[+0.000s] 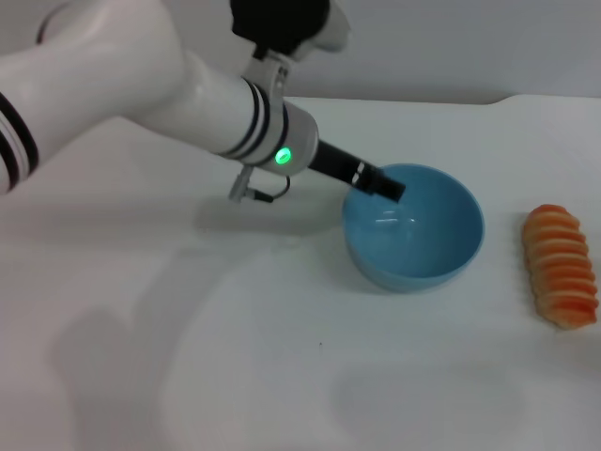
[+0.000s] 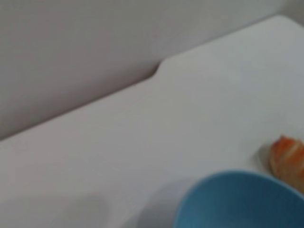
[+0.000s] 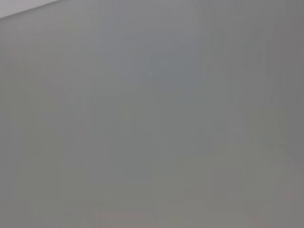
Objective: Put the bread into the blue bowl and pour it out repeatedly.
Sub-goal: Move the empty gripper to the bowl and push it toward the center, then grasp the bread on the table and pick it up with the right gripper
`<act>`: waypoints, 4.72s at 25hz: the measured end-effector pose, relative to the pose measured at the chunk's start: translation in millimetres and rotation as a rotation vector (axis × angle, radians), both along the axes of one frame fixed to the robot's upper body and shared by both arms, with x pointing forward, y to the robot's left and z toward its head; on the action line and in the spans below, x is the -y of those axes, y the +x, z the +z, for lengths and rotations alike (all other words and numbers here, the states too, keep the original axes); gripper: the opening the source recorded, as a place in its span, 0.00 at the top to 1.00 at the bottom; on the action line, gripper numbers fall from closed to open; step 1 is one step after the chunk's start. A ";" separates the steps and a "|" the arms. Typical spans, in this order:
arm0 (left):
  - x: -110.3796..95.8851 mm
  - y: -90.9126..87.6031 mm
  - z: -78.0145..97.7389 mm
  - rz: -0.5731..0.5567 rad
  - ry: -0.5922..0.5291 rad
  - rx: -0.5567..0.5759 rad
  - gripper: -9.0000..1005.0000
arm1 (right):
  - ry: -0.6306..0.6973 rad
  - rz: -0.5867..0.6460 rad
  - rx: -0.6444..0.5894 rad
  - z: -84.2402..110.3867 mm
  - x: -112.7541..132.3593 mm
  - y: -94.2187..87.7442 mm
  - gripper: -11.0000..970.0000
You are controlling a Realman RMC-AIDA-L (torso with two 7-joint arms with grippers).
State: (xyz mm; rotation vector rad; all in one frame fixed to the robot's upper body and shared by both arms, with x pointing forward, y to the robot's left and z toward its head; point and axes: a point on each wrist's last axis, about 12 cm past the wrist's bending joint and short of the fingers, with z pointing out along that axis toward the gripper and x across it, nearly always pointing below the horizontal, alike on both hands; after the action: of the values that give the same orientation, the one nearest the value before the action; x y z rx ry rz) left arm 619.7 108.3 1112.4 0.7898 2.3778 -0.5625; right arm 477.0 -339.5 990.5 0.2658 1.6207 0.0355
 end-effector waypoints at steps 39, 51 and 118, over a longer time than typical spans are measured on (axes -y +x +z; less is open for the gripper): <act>4.1 -11.7 -51.0 0.038 0.119 0.029 0.15 | 0.009 -0.005 -0.014 -1.6 -1.6 1.8 0.23; 3.9 -12.2 -53.4 0.077 0.072 0.033 0.16 | 0.010 -0.003 -0.015 -1.5 -2.0 2.1 0.23; 11.0 41.3 6.1 0.095 0.212 0.059 0.99 | 0.262 0.497 -0.806 89.1 17.2 98.2 0.23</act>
State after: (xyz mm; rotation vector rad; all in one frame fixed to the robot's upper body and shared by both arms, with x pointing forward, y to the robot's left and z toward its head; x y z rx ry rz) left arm 661.0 97.3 1118.5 0.7672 2.4323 -0.2476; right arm 575.2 -356.7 1079.6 0.0628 2.4567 0.5871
